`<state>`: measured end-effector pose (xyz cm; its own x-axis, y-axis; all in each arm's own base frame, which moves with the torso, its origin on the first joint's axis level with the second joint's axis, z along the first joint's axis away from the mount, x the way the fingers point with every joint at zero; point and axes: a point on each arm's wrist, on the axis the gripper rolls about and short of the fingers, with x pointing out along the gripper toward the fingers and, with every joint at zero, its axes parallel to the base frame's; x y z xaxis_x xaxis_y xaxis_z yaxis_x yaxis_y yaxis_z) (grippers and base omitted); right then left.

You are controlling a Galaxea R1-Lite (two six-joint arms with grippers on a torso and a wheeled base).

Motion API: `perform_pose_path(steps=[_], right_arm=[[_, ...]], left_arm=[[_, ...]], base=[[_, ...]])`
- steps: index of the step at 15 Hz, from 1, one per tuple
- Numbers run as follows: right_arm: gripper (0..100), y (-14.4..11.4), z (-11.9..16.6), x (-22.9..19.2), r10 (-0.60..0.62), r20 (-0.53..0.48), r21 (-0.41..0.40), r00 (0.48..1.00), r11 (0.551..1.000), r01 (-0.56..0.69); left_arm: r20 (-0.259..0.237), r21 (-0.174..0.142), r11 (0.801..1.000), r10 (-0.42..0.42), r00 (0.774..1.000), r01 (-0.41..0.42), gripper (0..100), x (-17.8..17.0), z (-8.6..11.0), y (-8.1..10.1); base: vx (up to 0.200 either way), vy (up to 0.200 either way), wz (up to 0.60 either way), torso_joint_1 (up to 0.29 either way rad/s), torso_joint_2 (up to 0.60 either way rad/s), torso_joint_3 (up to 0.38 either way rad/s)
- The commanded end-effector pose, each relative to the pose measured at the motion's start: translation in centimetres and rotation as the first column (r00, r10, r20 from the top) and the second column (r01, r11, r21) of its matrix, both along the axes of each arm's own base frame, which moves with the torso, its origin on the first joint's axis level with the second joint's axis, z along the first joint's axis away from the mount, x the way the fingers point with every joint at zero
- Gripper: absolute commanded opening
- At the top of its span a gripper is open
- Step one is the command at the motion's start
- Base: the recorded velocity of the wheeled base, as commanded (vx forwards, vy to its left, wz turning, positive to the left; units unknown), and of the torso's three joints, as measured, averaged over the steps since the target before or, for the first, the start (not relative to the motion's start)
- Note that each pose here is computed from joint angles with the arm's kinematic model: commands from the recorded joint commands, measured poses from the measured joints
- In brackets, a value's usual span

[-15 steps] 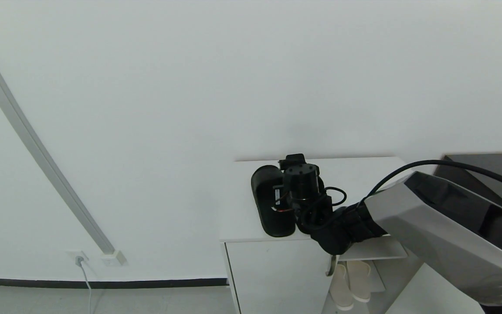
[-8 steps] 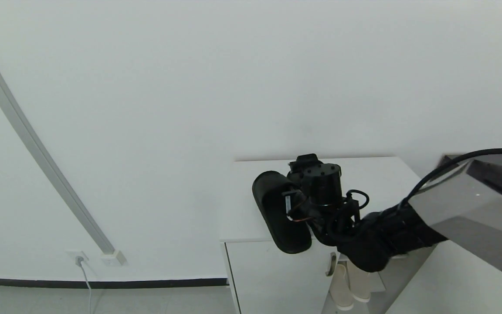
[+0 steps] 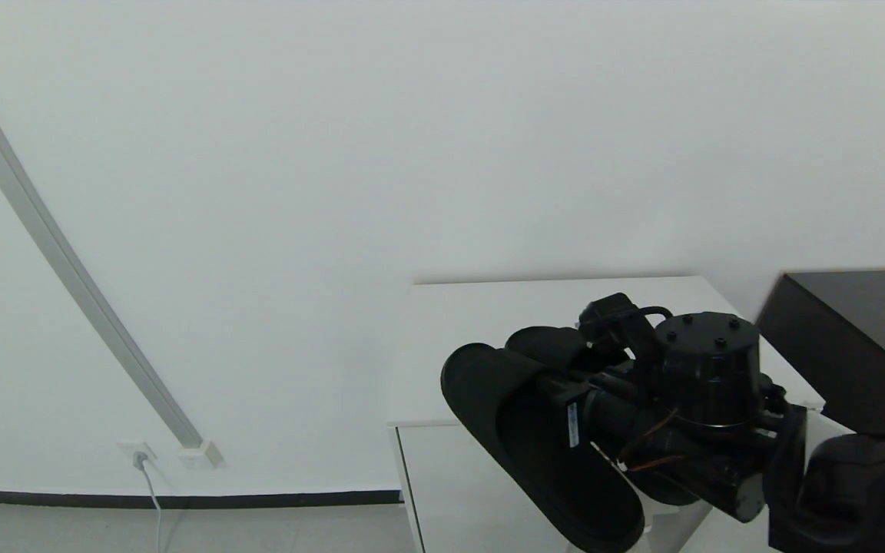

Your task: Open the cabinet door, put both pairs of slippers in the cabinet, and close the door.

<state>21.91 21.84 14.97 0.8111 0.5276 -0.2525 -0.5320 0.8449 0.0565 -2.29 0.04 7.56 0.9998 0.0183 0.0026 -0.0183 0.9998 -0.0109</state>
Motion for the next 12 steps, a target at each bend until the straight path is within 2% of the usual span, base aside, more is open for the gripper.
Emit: perform_pose_path(steps=[1,10,12], right_arm=[[0,-1.08,1.04,-1.25,0.009,0.019,0.021,1.000,1.000,-0.010],[0,-0.66,0.43,-1.27,0.016,0.007,0.004,1.000,1.000,-0.016],[0,-0.58,0.47,-1.38,0.019,0.008,0.005,1.000,1.000,-0.019]], left_arm=[[-0.001,-0.001,1.000,0.000,1.000,0.000,0,0.01,0.01,0.00],[-0.001,-0.003,1.000,0.000,1.000,0.000,0,0.01,0.01,0.00],[-0.001,-0.003,1.000,0.002,1.000,-0.002,0,0.01,0.01,0.00]], base=[[0.000,0.000,0.00,0.000,0.00,0.000],[0.000,0.000,0.00,0.000,0.00,0.000],[-0.200,0.000,0.00,0.005,0.00,0.005]])
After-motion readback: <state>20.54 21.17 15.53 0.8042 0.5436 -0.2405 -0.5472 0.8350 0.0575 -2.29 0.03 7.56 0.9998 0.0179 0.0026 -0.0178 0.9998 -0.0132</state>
